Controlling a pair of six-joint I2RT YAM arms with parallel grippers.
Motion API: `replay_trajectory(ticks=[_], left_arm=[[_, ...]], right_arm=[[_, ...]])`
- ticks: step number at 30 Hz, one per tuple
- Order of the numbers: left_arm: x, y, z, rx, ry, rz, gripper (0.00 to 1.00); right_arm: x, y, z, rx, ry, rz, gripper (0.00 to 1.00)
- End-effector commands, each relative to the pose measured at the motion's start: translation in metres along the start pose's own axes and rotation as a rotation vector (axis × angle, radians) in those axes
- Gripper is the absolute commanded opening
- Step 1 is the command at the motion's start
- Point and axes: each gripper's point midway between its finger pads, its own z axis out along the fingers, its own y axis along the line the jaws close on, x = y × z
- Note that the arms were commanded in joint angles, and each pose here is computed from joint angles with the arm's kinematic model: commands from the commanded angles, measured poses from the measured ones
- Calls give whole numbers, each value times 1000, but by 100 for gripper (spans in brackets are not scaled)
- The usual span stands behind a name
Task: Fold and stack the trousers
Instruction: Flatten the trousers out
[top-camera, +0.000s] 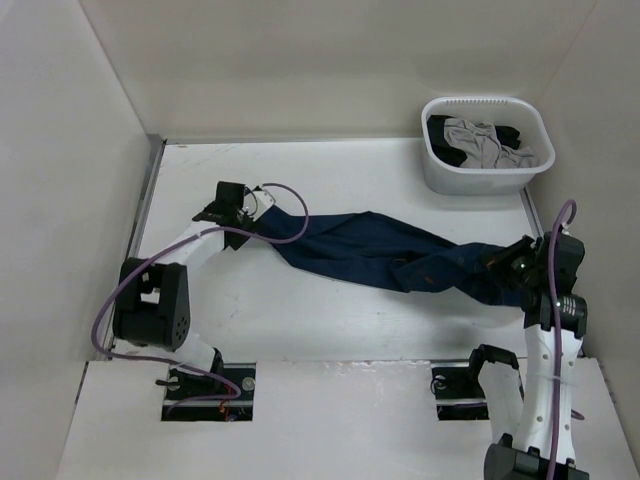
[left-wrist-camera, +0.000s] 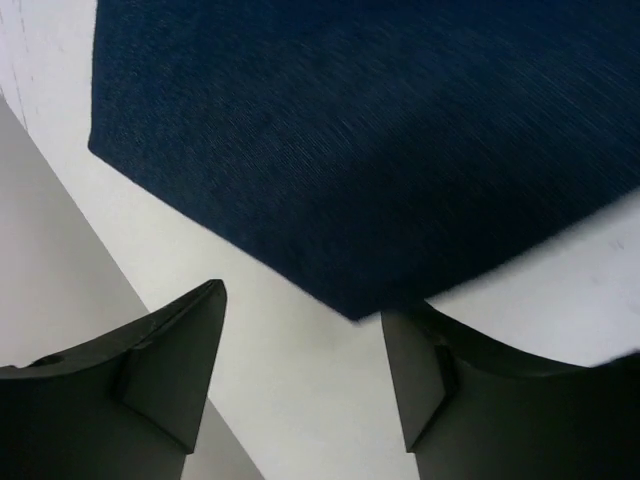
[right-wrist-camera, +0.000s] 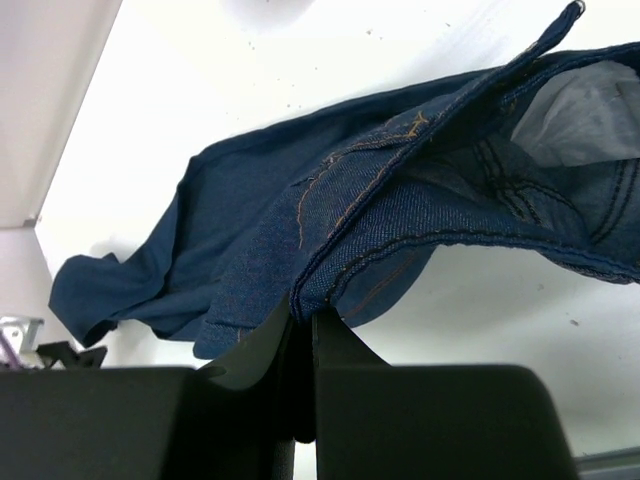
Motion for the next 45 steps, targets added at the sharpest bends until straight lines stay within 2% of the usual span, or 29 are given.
replay_trajectory(ticks=[1,3,5,6,9,15,17,19,23,25,27,28,32,35,37,41,45], left_arm=[[-28,44,9,-151,-68,-131,59],[-33,43,14,-129,-81,-139,46],[-33,42,17,-105,-92,-139,16],[-33,44,16,-103,-95,-142,8],[-33,58,1,-117,-111,-128,0],[-62,125,-73,-232,-210,-70,0],[-84,148,-89,-273,-268,-80,2],[-105,163,-86,-291,-301,-82,4],[-144,178,-33,-286,-307,-70,13],[-152,180,5,-259,-261,-72,27],[-148,185,28,-229,-192,-96,51],[-145,190,29,-214,-173,-126,57],[-131,214,-7,-154,-232,-297,68],[-90,216,-29,-83,-200,-404,69],[-58,207,-28,-22,-157,-467,69],[1,165,-1,130,-31,-575,68],[28,124,35,237,66,-608,65]], right_arm=[[-4,8,4,-43,-15,5,3],[-5,8,3,-45,-23,6,3],[-5,7,2,-43,-24,3,3],[-5,7,2,-42,-25,2,3],[-4,5,2,-39,-22,3,3],[-1,1,7,-31,-7,0,3],[1,1,10,-29,3,-5,3],[2,0,12,-24,8,-8,3],[2,0,15,-28,8,-3,2],[1,1,14,-33,5,0,2],[1,2,12,-37,1,-3,2],[1,2,11,-38,0,-5,2],[5,-1,11,-32,3,-7,2],[8,-3,14,-32,11,3,2],[8,-2,16,-37,13,6,2],[8,-1,17,-40,12,12,2],[7,-1,18,-39,15,10,2]])
